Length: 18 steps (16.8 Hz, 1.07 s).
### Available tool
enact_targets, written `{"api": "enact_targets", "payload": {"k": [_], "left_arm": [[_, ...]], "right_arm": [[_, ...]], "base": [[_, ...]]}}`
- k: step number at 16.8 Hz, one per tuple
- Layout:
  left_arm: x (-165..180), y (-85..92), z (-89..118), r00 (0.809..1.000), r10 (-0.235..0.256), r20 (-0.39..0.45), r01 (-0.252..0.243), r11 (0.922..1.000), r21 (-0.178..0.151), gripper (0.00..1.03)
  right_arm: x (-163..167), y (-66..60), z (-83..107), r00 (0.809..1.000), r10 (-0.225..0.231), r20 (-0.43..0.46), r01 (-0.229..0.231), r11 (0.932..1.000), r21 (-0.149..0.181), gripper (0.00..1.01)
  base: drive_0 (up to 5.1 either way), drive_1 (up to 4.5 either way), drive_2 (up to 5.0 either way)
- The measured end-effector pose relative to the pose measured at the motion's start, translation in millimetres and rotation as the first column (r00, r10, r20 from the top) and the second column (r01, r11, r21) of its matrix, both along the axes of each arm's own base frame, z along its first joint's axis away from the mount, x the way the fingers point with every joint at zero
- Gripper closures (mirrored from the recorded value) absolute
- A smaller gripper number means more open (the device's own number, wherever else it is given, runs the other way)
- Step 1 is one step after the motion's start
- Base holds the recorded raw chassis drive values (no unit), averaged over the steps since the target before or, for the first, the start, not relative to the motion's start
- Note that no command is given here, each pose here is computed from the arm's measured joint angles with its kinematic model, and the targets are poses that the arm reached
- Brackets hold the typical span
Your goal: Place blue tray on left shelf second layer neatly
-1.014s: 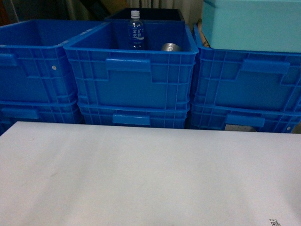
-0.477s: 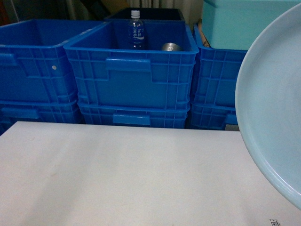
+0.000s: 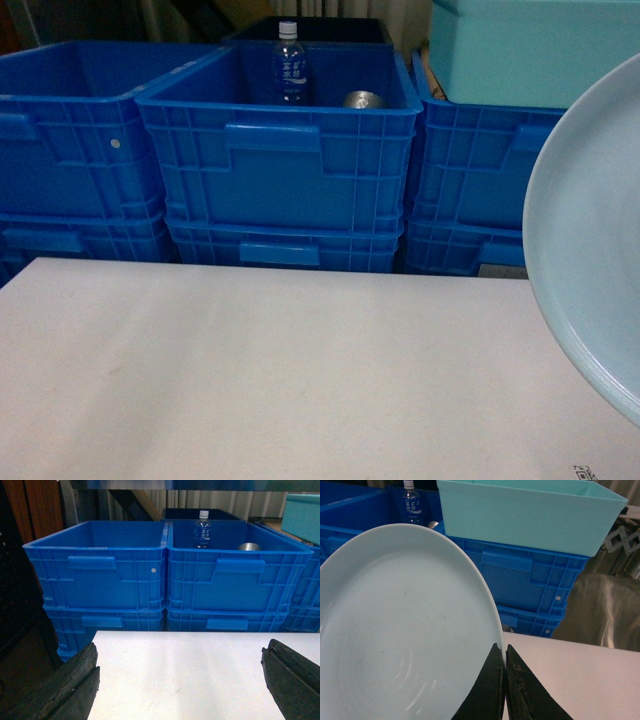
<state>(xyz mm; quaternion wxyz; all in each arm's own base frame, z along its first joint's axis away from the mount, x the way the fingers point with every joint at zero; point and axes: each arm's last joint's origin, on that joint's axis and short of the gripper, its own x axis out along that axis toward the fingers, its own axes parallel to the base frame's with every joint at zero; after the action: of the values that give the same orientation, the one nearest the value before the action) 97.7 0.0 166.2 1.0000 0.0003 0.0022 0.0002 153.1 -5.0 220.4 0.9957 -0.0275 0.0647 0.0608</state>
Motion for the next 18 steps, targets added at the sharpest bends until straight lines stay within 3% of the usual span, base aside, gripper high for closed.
{"api": "enact_targets", "payload": {"k": [2, 18], "left_arm": [[0.0, 0.0, 0.0, 1.0, 0.0, 0.0, 0.0, 1.0, 0.0, 0.05], [0.0, 0.0, 0.1, 1.0, 0.0, 0.001, 0.0, 1.0, 0.0, 0.05]], "right_arm": [[-3.7, -0.3, -1.1, 1.0, 0.028, -0.012, -0.028, 0.9995, 0.013, 0.99], [-3.8, -0.1, -0.7, 0.999, 0.032, -0.009, -0.032, 0.9993, 0.019, 0.99]], "base": [[0.0, 0.0, 0.0], [-0.1, -0.12, -0.1]]}}
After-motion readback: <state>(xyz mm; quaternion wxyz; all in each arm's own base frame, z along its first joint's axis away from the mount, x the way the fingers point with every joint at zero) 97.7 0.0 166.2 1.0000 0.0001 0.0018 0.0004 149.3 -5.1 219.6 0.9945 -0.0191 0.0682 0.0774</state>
